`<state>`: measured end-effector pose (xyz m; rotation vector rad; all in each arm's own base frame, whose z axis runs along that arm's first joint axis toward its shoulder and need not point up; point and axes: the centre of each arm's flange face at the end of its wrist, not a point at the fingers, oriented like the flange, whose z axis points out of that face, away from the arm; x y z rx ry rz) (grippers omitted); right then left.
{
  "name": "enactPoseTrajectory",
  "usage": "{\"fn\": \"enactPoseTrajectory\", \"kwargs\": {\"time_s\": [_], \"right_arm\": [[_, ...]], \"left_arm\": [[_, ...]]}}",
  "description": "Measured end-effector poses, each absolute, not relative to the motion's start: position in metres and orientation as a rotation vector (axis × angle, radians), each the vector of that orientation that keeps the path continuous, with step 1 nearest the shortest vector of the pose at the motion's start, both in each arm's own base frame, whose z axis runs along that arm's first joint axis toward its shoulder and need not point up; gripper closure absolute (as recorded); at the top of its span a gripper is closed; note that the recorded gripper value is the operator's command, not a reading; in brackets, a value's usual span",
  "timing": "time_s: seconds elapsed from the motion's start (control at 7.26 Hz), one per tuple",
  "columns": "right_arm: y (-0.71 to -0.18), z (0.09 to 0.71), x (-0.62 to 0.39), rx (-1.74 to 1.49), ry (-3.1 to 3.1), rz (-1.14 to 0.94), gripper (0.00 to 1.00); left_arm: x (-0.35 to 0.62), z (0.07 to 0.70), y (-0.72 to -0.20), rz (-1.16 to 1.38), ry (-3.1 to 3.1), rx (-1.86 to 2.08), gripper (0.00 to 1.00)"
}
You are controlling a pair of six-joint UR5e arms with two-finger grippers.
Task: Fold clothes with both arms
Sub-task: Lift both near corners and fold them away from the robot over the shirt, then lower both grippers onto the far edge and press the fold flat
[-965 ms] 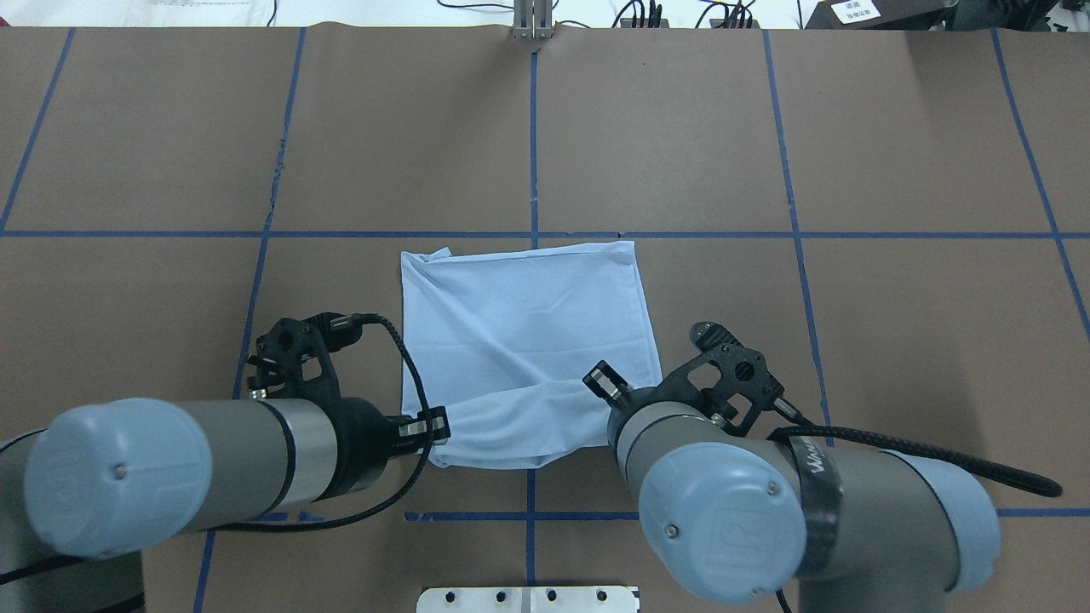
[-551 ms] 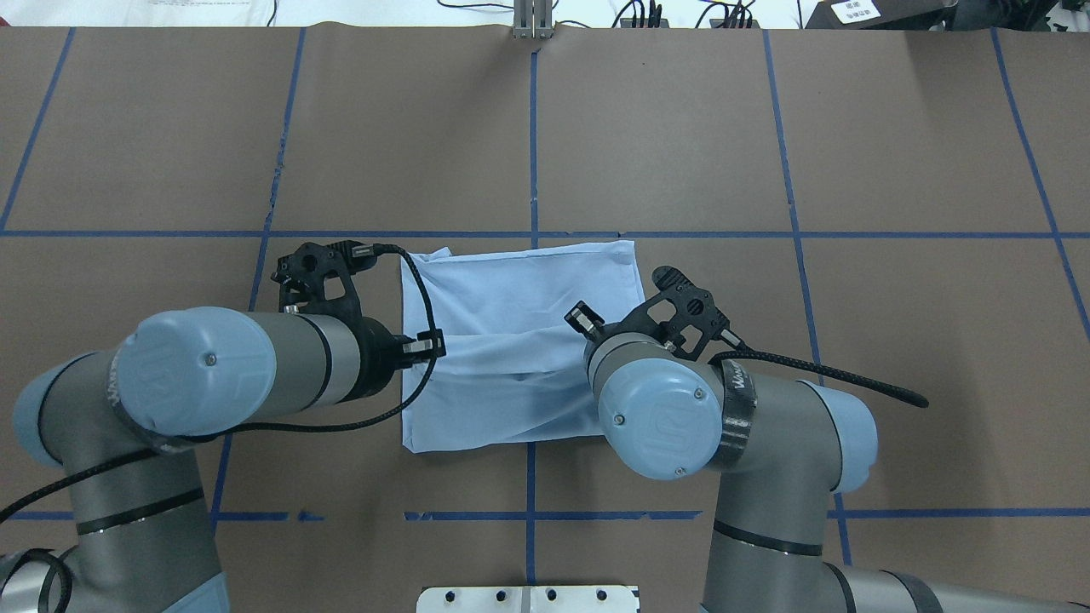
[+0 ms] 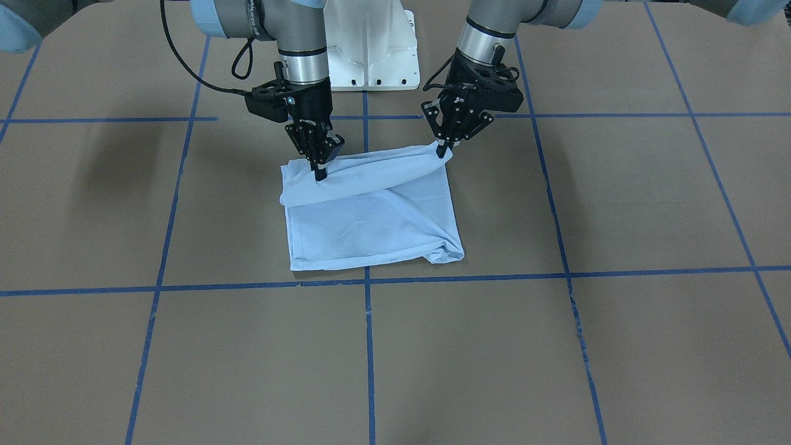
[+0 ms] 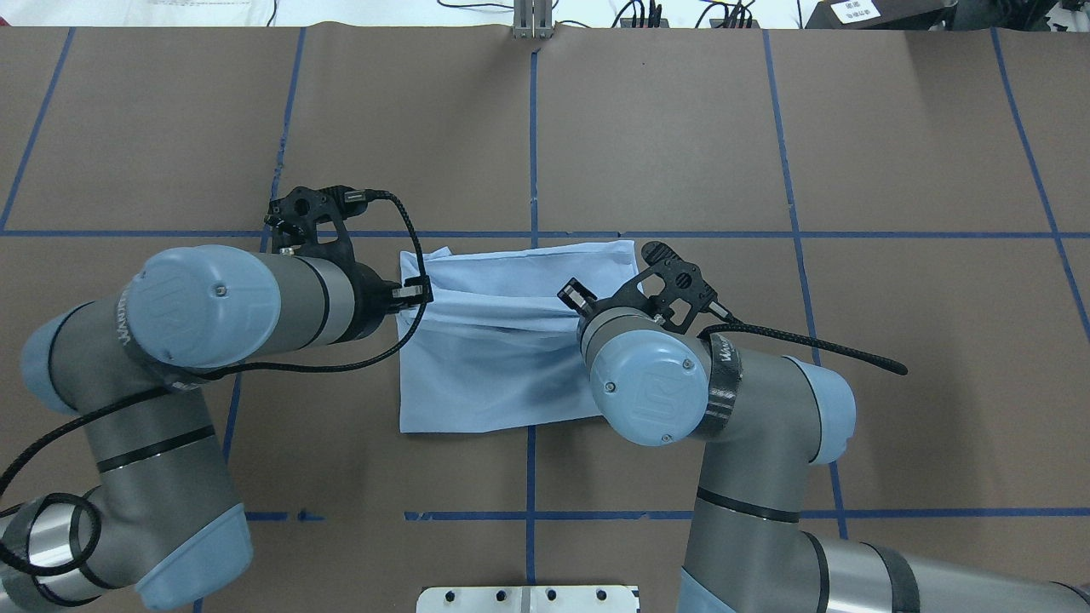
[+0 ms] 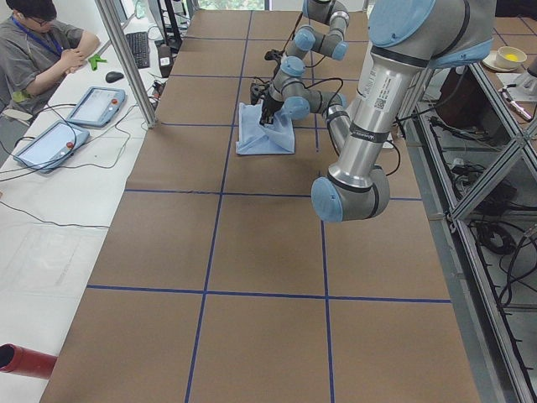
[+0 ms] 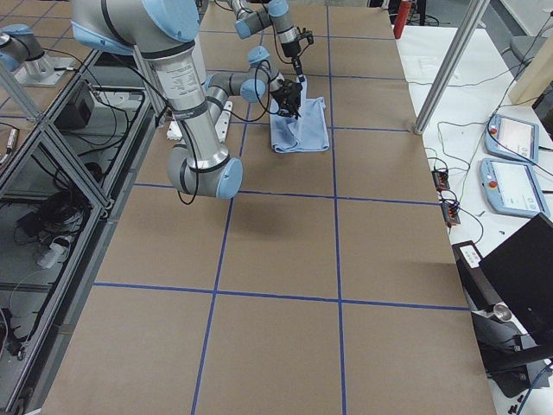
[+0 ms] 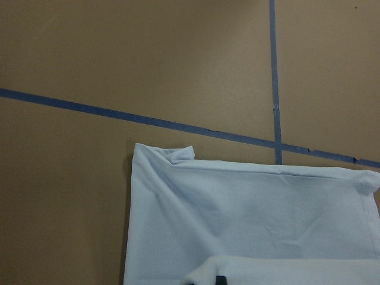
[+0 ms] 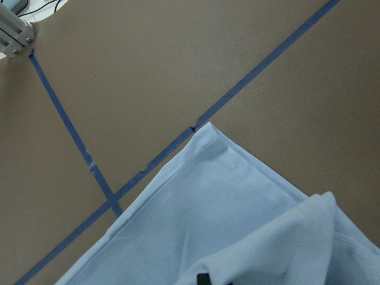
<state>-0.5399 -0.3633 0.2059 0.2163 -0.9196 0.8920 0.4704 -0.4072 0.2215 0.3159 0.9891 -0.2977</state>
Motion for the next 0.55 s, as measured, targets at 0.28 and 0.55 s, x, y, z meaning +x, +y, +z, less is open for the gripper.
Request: {"fn": "enactPoseTrajectory", "kwargs": {"time_s": [0.28, 0.55], "right_arm": [[-0.377, 0.214, -0.551, 0.234, -0.883, 0.886, 1.00], [-0.396, 0.211, -0.562, 0.249, -0.864, 0.893, 1.00]], "left_arm": [[0.500, 0.251, -0.428, -0.295, 0.965, 0.322, 1.00], [0.510, 0.267, -0.436, -0.280, 0.953, 0.332, 1.00]]}}
